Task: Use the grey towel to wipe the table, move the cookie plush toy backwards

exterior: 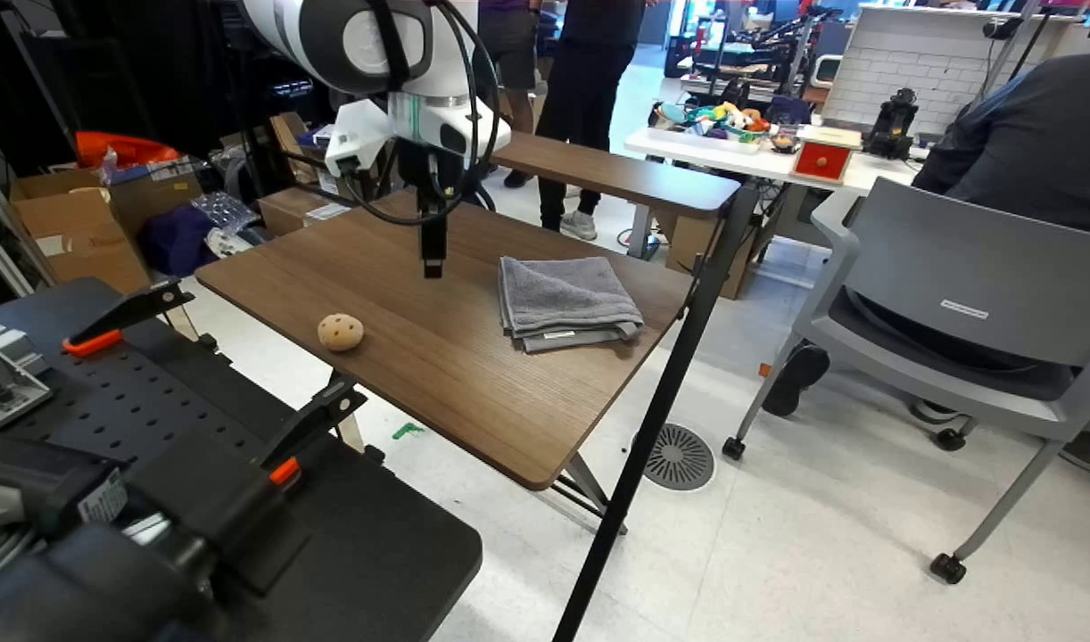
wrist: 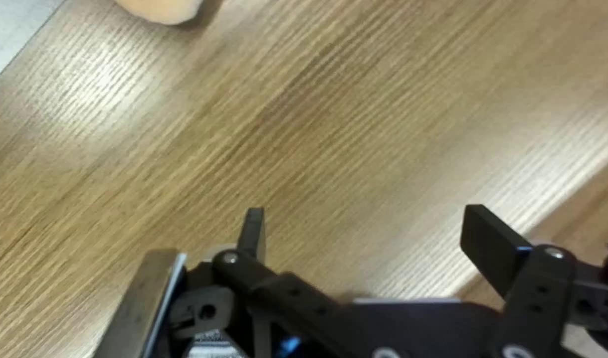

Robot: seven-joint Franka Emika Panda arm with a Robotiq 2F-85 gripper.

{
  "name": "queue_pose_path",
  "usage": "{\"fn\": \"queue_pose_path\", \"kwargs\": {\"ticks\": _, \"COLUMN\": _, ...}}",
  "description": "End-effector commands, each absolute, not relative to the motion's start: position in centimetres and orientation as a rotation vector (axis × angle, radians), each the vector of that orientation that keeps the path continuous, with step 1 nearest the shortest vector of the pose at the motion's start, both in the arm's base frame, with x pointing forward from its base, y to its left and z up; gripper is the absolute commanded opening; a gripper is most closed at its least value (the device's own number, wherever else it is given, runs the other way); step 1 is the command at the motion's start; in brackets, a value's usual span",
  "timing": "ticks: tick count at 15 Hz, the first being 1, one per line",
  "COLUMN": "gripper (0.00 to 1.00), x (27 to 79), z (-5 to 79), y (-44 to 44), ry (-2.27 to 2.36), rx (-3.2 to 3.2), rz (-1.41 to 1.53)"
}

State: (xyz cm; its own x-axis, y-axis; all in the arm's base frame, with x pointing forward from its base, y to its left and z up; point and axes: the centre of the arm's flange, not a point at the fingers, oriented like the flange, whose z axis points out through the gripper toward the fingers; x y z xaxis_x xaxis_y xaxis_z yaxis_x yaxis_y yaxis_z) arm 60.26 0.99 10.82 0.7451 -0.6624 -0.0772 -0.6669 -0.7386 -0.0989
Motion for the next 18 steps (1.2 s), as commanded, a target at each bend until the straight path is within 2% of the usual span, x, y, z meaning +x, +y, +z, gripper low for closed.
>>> {"fn": "queue_pose_path", "kwargs": {"ticks": 1, "gripper": 1.0, "x": 58.0, "z": 9.6, "y": 2.1, "ry": 0.898, "rx": -2.942, "rz": -0.005}}
{"fn": "queue_pose_path", "kwargs": {"ticks": 9, "gripper": 1.0, "x": 54.7, "z": 10.7, "y": 3.3, "ry": 0.718, "rx": -3.127, "rz": -0.107}}
{"fn": "queue_pose_path", "kwargs": {"ticks": 18, "gripper": 1.0, "x": 50.7, "z": 9.1, "y": 3.4, "ry": 0.507, "rx": -3.095, "rz": 0.16}}
